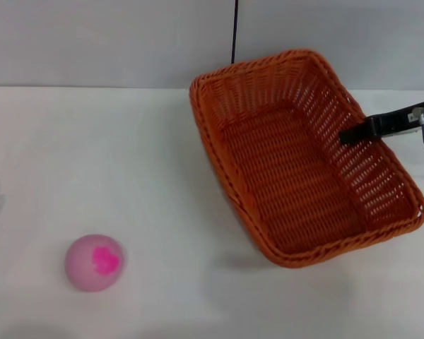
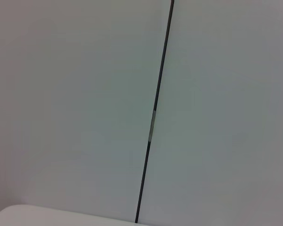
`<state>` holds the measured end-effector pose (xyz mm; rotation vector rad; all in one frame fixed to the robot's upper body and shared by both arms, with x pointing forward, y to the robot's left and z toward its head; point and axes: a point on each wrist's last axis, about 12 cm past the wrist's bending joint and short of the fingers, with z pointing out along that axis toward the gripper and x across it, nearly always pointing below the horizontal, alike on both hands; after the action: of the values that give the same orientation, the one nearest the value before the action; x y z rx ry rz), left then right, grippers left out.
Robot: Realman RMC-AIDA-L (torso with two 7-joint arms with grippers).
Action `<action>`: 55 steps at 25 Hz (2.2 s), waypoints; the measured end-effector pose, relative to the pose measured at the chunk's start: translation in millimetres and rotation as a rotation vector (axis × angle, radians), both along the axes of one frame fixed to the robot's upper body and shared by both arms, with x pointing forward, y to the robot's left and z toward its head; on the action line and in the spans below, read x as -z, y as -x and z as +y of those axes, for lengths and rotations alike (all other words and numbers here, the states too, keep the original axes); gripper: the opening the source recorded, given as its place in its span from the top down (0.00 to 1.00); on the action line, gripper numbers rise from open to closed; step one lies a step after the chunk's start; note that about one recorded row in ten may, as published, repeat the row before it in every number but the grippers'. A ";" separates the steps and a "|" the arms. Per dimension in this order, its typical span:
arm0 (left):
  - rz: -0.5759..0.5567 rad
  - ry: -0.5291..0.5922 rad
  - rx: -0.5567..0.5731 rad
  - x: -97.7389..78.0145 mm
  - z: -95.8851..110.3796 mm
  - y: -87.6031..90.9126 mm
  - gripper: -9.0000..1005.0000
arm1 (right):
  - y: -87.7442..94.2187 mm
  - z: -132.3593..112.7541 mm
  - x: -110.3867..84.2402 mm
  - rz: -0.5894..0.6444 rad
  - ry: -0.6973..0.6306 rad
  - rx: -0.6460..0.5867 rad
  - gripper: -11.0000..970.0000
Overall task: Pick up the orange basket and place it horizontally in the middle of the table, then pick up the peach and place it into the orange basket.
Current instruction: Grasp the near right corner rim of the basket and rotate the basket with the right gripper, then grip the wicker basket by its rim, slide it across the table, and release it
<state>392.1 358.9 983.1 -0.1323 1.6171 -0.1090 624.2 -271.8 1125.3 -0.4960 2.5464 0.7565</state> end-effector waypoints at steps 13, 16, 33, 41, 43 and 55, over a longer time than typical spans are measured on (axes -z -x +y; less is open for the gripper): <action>-0.014 -0.003 -0.002 -1.3 1.5 5.8 0.18 | 20.8 37.4 -47.7 -0.233 0.155 -0.517 0.84; -0.024 -0.003 -0.003 -2.3 1.8 8.8 0.18 | 21.9 41.6 -61.9 -0.276 0.221 -0.591 0.84; -0.067 -0.001 0.032 -5.4 -1.8 50.0 0.18 | 9.2 84.2 -64.2 -0.576 0.347 -0.968 0.85; -0.068 0.019 0.027 -4.3 -5.8 55.9 0.18 | 2.1 108.2 -51.3 -0.636 0.454 -1.045 0.85; -0.068 0.020 0.027 -4.3 -6.2 55.8 0.18 | 0.7 110.8 -50.5 -0.658 0.466 -1.046 0.85; -0.071 0.032 0.025 -4.1 -8.5 53.0 0.18 | 2.2 119.6 -37.0 -0.723 0.374 -1.073 0.85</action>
<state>339.0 350.4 987.2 -0.1311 1.5468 -0.1576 622.0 -152.2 1162.4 -1.9165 1.5951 0.2713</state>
